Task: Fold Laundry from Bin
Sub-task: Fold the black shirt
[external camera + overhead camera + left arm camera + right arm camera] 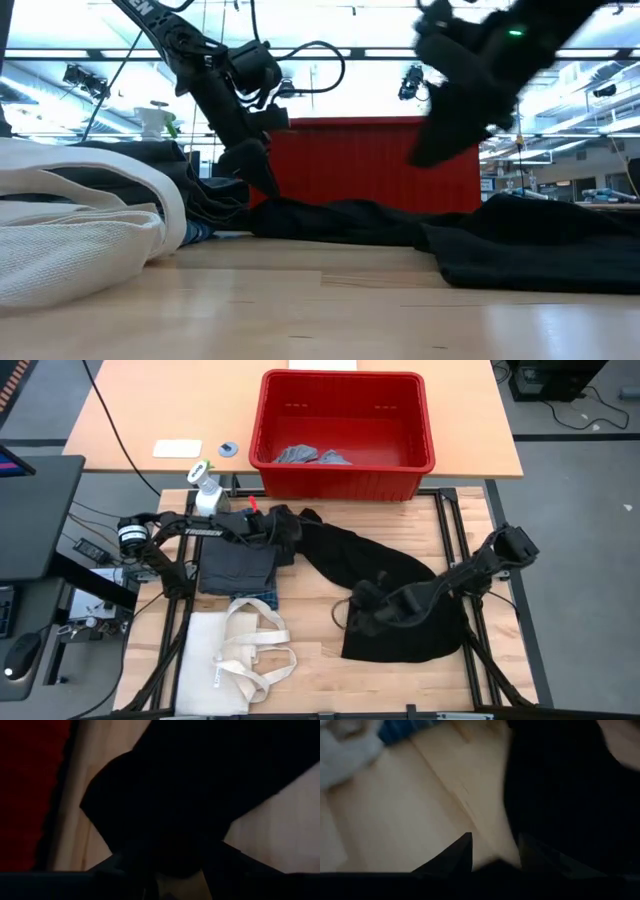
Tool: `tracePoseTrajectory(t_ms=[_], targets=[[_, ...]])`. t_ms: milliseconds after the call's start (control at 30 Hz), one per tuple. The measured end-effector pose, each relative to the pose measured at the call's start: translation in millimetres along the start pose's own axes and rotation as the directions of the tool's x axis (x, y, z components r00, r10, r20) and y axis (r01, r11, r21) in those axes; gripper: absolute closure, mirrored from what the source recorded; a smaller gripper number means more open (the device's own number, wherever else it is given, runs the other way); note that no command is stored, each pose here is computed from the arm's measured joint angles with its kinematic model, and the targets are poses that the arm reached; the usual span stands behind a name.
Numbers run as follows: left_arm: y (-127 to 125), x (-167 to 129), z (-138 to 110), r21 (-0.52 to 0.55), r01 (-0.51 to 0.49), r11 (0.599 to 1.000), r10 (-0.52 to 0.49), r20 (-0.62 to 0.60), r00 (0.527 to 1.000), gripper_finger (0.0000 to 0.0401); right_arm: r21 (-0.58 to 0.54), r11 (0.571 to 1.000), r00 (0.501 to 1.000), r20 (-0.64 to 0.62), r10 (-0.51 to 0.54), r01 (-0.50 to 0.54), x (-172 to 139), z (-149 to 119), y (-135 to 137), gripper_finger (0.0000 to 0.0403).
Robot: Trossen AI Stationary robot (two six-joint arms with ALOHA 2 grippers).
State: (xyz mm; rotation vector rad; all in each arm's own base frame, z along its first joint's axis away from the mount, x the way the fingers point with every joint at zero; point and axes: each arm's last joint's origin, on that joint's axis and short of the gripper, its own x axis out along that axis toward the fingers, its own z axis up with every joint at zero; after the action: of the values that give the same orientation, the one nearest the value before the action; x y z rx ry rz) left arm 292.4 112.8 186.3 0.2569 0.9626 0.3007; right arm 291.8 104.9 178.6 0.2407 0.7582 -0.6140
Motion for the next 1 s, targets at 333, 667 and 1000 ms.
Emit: tracePoseTrajectory(t_ms=[333,667,1000], targets=[[-8,-3,3,0.03,0.019,0.999,-0.019,0.01,1.0,0.0229,-0.071,0.993,0.99,0.095,0.106,-0.099,66,88,-67,0.0247],[-3,-4,12,0.087,-0.057,0.995,0.05,0.088,0.995,0.0229,-0.12,0.981,0.975,0.147,0.167,-0.15,92,123,-130,0.0253],[25,8,20,0.366,-0.147,0.919,0.059,0.241,0.969,0.0229,-0.173,0.966,0.979,-0.095,0.178,-0.192,85,90,-110,0.0253]])
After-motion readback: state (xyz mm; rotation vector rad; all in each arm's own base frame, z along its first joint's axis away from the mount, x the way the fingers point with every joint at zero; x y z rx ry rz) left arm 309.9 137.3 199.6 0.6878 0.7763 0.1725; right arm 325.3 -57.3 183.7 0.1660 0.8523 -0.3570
